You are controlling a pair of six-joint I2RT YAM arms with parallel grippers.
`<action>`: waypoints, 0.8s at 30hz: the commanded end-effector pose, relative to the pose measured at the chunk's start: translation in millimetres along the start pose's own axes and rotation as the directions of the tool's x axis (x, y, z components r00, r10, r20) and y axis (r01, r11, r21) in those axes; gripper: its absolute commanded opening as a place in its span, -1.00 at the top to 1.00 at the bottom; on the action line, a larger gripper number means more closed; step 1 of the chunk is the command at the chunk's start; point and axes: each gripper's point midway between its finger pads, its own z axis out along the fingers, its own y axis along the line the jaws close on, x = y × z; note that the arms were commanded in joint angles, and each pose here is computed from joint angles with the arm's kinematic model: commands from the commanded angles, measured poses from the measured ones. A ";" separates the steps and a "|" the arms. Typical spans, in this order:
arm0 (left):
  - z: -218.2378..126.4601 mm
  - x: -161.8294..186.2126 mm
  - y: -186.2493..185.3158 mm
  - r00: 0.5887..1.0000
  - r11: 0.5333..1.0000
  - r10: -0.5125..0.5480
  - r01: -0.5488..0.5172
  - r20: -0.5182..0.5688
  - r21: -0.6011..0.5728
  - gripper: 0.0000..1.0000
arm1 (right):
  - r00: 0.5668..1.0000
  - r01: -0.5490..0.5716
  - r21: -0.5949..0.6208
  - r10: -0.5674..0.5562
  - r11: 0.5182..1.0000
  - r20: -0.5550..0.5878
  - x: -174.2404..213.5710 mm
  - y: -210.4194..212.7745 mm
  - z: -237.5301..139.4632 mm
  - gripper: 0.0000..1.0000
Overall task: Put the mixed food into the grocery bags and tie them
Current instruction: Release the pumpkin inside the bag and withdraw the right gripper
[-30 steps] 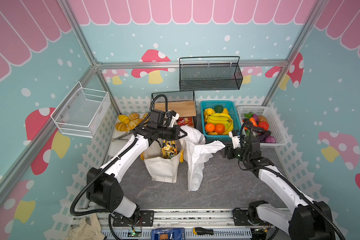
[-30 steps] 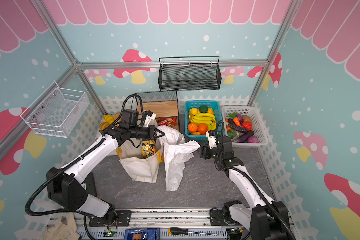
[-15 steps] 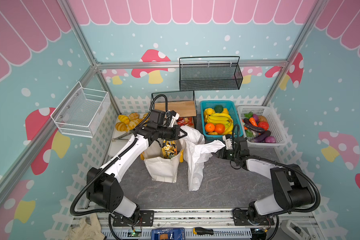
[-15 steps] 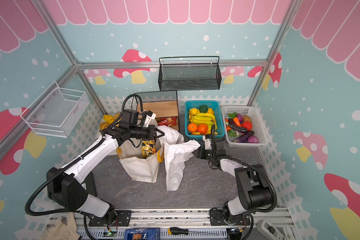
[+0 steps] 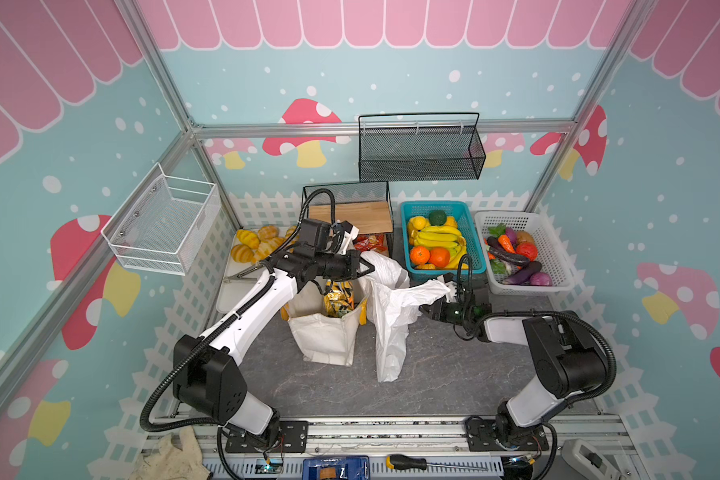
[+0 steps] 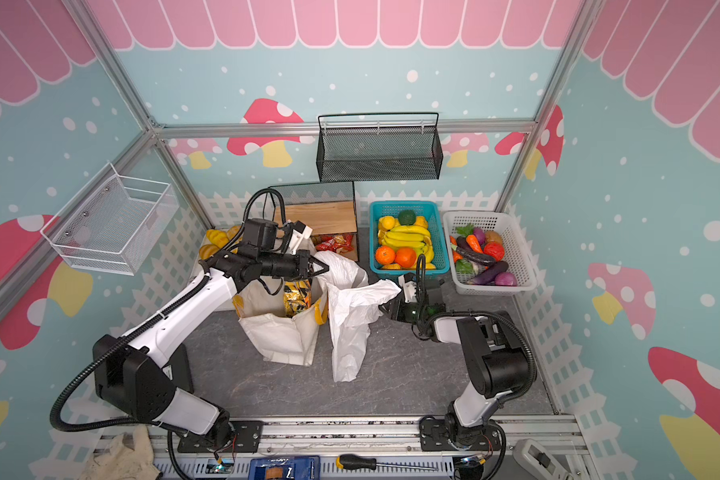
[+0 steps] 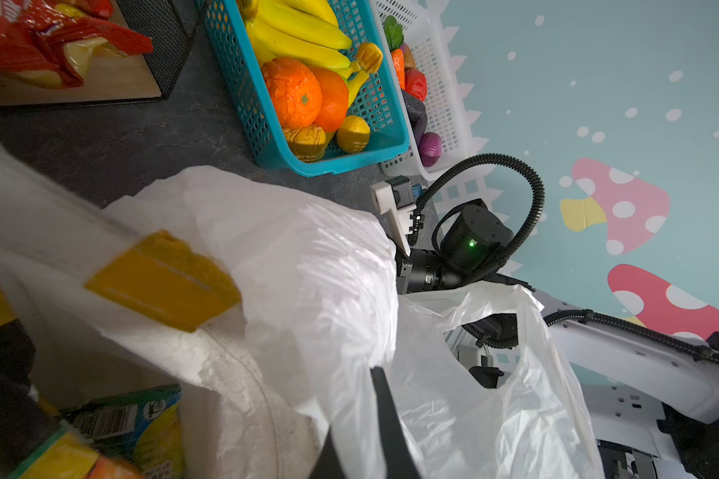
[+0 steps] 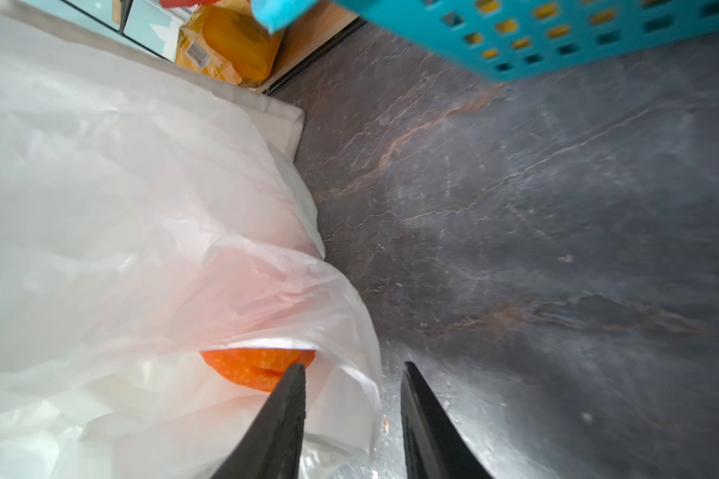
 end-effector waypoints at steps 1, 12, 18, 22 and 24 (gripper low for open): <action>-1.8 -4.6 -0.1 1.000 1.000 0.017 -0.017 0.018 0.001 1.00 | 1.000 -0.019 -0.041 0.018 0.999 -0.018 10.7 4.2 5.5 0.21; -2.3 -3.6 -0.1 1.000 1.000 0.018 -0.018 0.018 -0.001 1.00 | 1.000 -0.006 -0.077 0.008 0.997 0.029 8.1 18.3 0.6 0.73; -7.6 -6.1 -1.7 0.999 0.999 0.042 -0.041 0.034 -0.007 1.00 | 0.985 0.145 0.032 -0.147 0.989 0.094 -13.1 40.2 -35.9 0.94; -14.1 -11.2 3.5 0.998 0.999 0.032 -0.031 0.049 -0.026 1.00 | 0.946 0.282 0.030 -0.284 0.959 0.154 -28.9 81.4 -71.7 0.96; -17.6 -13.6 6.9 0.998 0.999 0.024 -0.022 0.055 -0.038 1.00 | 0.927 0.336 0.000 -0.331 0.942 0.174 -32.7 102.9 -85.2 0.96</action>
